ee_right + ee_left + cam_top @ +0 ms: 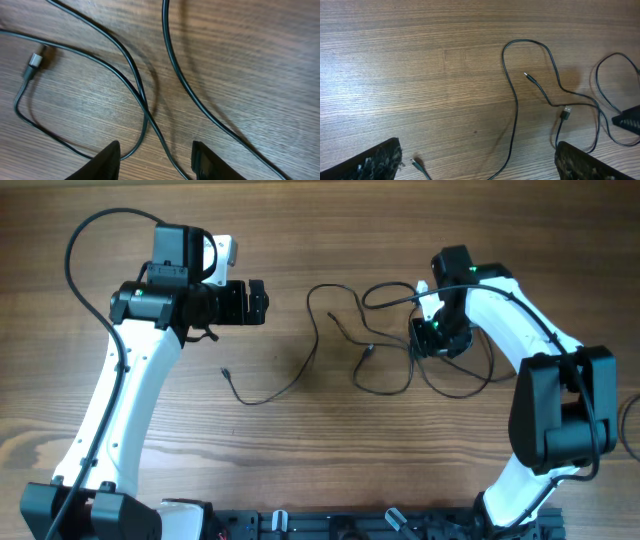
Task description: Untangle cables
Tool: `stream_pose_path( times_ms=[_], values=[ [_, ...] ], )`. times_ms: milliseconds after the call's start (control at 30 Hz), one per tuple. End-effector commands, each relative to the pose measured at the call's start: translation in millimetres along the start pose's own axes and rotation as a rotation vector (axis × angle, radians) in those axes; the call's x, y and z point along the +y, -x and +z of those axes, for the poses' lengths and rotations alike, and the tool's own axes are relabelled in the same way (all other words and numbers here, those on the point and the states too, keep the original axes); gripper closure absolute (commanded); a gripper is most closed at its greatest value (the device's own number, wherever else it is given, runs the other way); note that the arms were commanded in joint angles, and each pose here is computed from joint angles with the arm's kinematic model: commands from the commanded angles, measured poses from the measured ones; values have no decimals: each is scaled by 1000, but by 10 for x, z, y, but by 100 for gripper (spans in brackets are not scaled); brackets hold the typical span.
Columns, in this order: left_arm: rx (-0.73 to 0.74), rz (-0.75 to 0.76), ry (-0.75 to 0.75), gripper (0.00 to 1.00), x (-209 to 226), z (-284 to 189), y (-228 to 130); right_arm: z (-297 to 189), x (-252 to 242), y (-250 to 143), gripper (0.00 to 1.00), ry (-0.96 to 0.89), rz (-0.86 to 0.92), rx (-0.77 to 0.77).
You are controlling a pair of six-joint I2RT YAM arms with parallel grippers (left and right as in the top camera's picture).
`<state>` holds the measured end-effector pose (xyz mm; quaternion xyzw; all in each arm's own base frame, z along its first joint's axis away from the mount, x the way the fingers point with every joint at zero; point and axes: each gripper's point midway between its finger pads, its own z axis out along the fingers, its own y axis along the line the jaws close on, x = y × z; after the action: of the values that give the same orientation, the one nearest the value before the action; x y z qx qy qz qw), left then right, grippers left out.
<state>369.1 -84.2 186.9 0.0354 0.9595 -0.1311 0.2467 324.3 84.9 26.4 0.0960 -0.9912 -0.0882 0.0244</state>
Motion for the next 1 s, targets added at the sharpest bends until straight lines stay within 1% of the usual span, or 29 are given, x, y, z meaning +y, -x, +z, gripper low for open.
stream_pose_path(
  times_ms=[0,200,300,400,500,533,567,600,633,767,967],
  values=[
    [-7,14,-12,0,-9,6,19,163,46,-121,52,30,-16,41],
    [-8,15,-13,0,-10,6,24,219,34,-114,51,29,-33,28],
    [-10,16,-16,0,-15,5,28,221,-59,-79,50,-24,-129,16],
    [-9,16,-31,0,-42,5,28,217,-106,61,51,-56,-204,-37],
    [-12,23,-32,0,-43,5,35,208,-152,161,50,-87,-233,-73],
    [-12,37,-33,0,-46,5,34,204,-163,192,49,-96,-252,-84],
    [-12,42,-39,0,-57,4,34,201,-163,222,38,-99,-278,-95],
    [-15,43,-47,0,-71,4,41,195,-192,253,23,-118,-278,-106],
    [-17,44,-50,0,-76,3,46,193,-202,265,21,-125,-279,-109],
    [-23,45,-51,0,-78,3,60,195,-200,248,22,-122,-277,-103],
    [-29,47,-52,0,-81,2,75,290,-206,68,23,-110,-288,-46]
  ],
)
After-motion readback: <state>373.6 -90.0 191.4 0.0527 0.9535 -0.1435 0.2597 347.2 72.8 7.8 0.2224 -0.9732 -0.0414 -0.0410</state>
